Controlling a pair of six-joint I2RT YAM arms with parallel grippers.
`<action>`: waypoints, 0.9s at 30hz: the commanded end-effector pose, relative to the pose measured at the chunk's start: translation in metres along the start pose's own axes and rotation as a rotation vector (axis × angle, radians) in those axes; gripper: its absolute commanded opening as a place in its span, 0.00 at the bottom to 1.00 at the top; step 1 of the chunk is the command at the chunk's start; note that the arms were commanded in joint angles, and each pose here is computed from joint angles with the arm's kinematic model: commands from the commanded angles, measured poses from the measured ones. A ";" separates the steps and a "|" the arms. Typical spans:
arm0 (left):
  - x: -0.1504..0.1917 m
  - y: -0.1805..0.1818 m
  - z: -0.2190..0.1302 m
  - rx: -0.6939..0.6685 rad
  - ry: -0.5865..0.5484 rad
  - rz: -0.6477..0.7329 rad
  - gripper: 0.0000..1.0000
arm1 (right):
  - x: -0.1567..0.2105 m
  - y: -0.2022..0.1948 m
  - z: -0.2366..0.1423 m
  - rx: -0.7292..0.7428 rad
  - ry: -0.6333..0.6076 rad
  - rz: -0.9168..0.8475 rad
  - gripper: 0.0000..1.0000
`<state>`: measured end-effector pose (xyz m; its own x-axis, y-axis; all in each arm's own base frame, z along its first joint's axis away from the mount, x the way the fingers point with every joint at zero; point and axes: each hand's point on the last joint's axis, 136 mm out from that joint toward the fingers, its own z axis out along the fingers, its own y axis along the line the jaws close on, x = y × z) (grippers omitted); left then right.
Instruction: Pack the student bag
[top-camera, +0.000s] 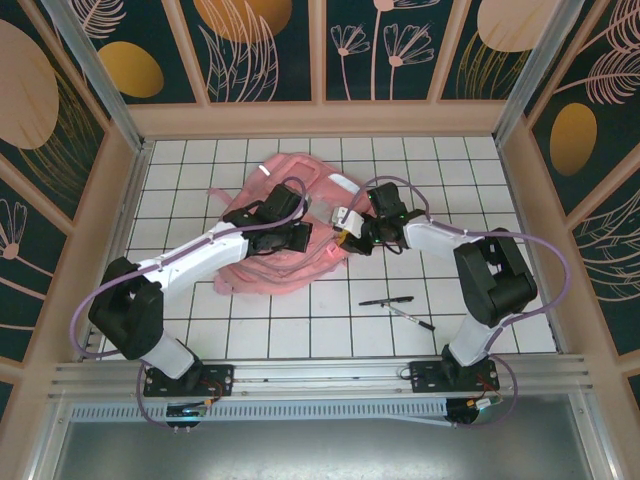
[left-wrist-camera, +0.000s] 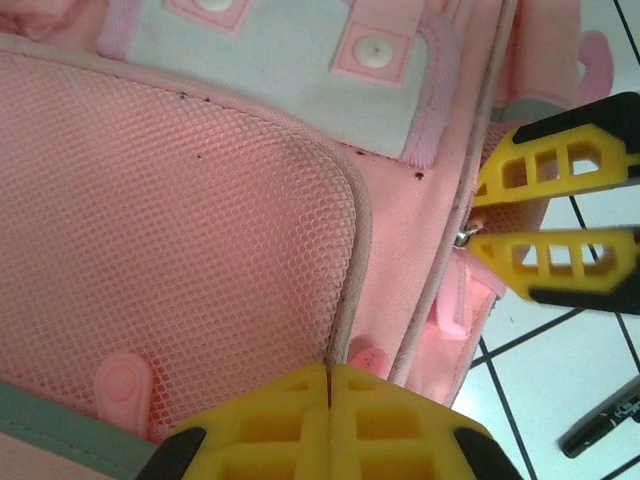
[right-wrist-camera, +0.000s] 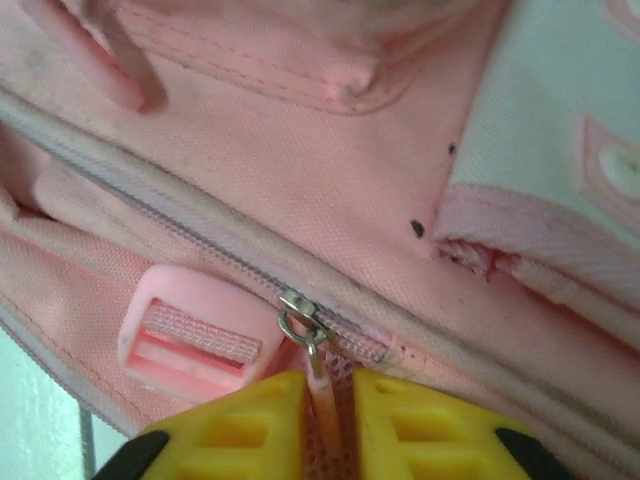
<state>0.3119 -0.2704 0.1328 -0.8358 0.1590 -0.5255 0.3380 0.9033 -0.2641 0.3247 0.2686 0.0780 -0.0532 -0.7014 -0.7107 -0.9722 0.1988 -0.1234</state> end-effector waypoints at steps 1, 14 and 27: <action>-0.010 -0.018 -0.007 0.094 -0.043 -0.025 0.00 | -0.015 0.000 -0.003 0.027 -0.083 -0.023 0.07; 0.012 0.019 -0.008 -0.057 -0.024 -0.024 0.00 | 0.004 -0.021 -0.023 0.117 -0.066 0.165 0.00; 0.016 -0.012 -0.011 0.142 -0.013 0.012 0.06 | 0.004 -0.038 -0.035 0.192 -0.070 0.281 0.14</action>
<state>0.2938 -0.2550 0.1207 -0.8435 0.1477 -0.5164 0.3313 0.8998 -0.2838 0.3494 0.2324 0.0797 -0.3078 -0.6043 -0.7349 -0.8740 0.4848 -0.0326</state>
